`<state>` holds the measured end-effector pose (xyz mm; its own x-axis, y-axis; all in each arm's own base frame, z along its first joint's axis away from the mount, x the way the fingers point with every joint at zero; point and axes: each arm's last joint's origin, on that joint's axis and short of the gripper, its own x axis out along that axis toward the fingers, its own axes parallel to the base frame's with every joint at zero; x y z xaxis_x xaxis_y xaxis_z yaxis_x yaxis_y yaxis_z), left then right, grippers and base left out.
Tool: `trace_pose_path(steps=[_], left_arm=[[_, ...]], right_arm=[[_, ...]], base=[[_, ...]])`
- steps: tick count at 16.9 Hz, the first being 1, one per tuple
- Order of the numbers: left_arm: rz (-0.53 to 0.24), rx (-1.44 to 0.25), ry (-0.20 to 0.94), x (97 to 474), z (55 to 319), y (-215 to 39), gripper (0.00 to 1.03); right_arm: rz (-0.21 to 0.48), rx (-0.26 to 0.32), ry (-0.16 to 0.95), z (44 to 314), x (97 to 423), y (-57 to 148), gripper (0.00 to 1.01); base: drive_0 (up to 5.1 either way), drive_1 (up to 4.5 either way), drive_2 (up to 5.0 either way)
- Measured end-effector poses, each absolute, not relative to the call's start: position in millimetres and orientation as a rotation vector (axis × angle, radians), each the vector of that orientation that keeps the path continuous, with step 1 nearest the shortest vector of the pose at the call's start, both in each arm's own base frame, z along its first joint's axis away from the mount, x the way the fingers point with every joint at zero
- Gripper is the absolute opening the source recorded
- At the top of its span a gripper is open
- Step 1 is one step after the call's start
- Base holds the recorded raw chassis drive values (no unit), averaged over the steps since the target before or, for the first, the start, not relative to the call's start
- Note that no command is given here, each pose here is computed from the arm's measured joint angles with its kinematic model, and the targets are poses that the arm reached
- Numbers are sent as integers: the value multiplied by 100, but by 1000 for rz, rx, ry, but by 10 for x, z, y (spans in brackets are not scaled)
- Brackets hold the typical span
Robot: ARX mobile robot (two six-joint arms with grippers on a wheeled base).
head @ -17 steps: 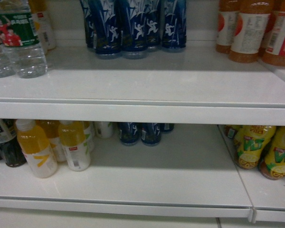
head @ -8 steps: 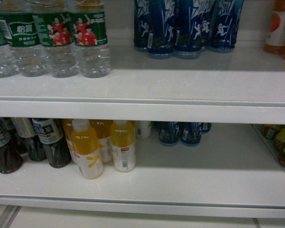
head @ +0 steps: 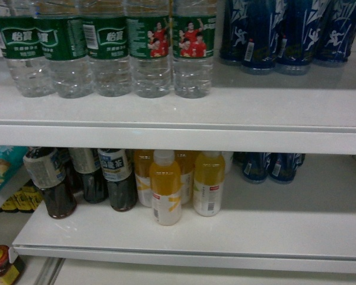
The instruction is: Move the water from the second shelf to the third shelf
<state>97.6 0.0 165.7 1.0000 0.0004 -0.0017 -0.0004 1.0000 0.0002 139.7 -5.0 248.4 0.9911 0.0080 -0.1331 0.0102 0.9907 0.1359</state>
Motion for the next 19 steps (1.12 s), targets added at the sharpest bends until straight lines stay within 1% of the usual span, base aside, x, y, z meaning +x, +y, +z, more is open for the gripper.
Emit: trace_pose_path(steps=[19], left_arm=[[0,0,2,976,1656,0,98]], right_arm=[[-2,137,132,2485,1397,-50,43]], base=[[-459,231,231]])
